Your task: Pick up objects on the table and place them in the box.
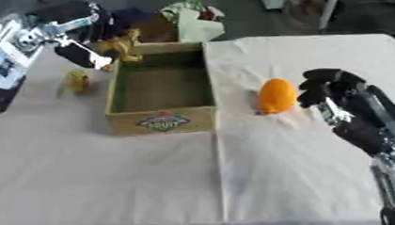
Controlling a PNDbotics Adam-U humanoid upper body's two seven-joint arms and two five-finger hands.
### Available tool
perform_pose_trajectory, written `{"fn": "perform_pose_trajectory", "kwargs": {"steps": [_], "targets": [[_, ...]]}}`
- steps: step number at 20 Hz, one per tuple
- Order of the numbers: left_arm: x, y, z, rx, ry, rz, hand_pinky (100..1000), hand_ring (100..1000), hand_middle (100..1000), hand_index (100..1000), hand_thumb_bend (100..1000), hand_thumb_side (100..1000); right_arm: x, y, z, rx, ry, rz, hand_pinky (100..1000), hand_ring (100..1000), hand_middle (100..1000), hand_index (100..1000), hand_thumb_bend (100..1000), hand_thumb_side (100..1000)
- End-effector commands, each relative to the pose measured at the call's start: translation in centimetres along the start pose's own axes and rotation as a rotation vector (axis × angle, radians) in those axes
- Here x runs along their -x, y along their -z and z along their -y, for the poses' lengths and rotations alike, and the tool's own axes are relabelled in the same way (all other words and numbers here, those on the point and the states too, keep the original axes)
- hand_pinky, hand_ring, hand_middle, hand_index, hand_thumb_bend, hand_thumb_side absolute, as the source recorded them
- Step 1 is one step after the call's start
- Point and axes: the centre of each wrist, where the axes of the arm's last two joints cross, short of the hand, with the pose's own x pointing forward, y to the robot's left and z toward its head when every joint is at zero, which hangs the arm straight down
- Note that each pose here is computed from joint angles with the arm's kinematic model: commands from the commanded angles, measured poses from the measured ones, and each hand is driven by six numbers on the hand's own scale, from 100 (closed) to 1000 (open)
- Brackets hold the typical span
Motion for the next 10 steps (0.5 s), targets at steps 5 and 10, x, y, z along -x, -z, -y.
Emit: {"fn": "perform_pose_trajectory", "kwargs": {"steps": [5, 10], "targets": [[-0.9, 1.9, 1.2, -0.083, 0.001, 0.005, 302, 271, 254, 441, 100, 162, -1.0, 1.1, 0.1, -0.035, -0.01, 0.046, 591, 611, 623, 782, 100, 525], [-1.6, 2.6, 3.1, -0.038, 0.003, 0.027, 367, 342, 324, 504, 100, 146, -1.1, 1.3, 0.0, -0.044, -0.01, 0.048, 591, 611, 623, 782, 100, 527]]}}
